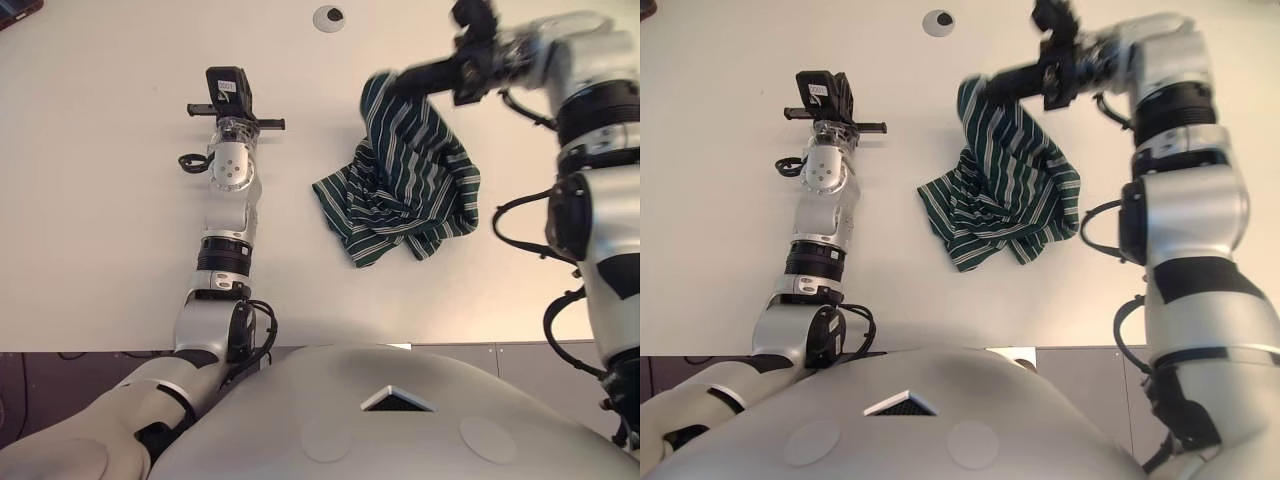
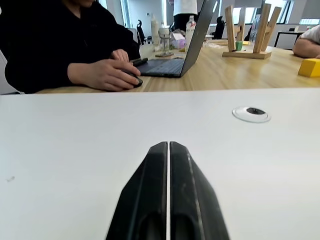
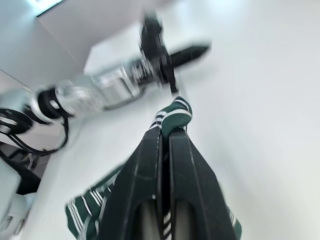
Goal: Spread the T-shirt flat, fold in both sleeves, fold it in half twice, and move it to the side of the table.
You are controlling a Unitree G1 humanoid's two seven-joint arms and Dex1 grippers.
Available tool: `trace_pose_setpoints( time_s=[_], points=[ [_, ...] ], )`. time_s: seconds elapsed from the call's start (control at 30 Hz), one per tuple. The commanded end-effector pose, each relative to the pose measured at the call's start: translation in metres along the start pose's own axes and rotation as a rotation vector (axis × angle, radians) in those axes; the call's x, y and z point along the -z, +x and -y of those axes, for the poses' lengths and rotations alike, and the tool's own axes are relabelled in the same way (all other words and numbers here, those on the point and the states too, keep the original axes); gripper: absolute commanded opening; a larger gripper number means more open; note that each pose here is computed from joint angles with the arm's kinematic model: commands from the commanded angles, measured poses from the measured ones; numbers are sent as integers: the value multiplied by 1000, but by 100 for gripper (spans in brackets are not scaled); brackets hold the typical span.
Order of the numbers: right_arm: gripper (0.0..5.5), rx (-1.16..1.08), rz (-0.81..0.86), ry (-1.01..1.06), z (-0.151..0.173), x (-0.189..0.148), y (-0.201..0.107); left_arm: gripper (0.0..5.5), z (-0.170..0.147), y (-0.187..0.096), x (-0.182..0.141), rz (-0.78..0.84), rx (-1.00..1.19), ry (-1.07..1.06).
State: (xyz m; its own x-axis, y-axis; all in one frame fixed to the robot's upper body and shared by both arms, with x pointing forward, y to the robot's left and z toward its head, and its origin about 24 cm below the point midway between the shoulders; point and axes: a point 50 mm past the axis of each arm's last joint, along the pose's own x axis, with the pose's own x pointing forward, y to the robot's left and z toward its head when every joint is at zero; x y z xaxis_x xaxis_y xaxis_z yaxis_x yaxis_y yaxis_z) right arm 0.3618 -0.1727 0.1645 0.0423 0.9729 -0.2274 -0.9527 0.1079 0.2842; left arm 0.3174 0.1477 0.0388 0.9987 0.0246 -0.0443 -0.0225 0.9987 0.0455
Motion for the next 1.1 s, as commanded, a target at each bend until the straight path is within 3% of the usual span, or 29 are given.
trace_pose_setpoints(
  time_s=[0.03, 0.27, 0.37, 0.5, 0.67, 0.73, 0.93, 1.1],
  points=[
    [3, -62, 56, -236, -31, -61, -24, 0, 7, -3, -25, 108, 180, -19],
    [3, -182, 63, -490, -71, -100, -28, 0, 25, -32, -75, 198, 698, -25],
    [0, -206, 31, -549, -82, -104, -33, 43, 26, -37, -67, 116, 811, 12],
    [0, -231, 18, -577, -91, -107, -36, 94, 28, -26, -40, -14, 869, 213],
    [0, -272, -25, -585, -95, -99, -32, 163, 35, -13, -26, -65, 978, 408],
    [0, -294, -38, -593, -99, -96, -30, 163, 39, -8, -27, -60, 1025, 460],
    [0, -327, -65, -582, -102, -84, -26, 163, 66, 7, -38, -55, 1192, 337],
    [0, -329, -89, -558, -96, -74, -22, 163, 85, 11, -28, -141, 1275, 252]
  ],
)
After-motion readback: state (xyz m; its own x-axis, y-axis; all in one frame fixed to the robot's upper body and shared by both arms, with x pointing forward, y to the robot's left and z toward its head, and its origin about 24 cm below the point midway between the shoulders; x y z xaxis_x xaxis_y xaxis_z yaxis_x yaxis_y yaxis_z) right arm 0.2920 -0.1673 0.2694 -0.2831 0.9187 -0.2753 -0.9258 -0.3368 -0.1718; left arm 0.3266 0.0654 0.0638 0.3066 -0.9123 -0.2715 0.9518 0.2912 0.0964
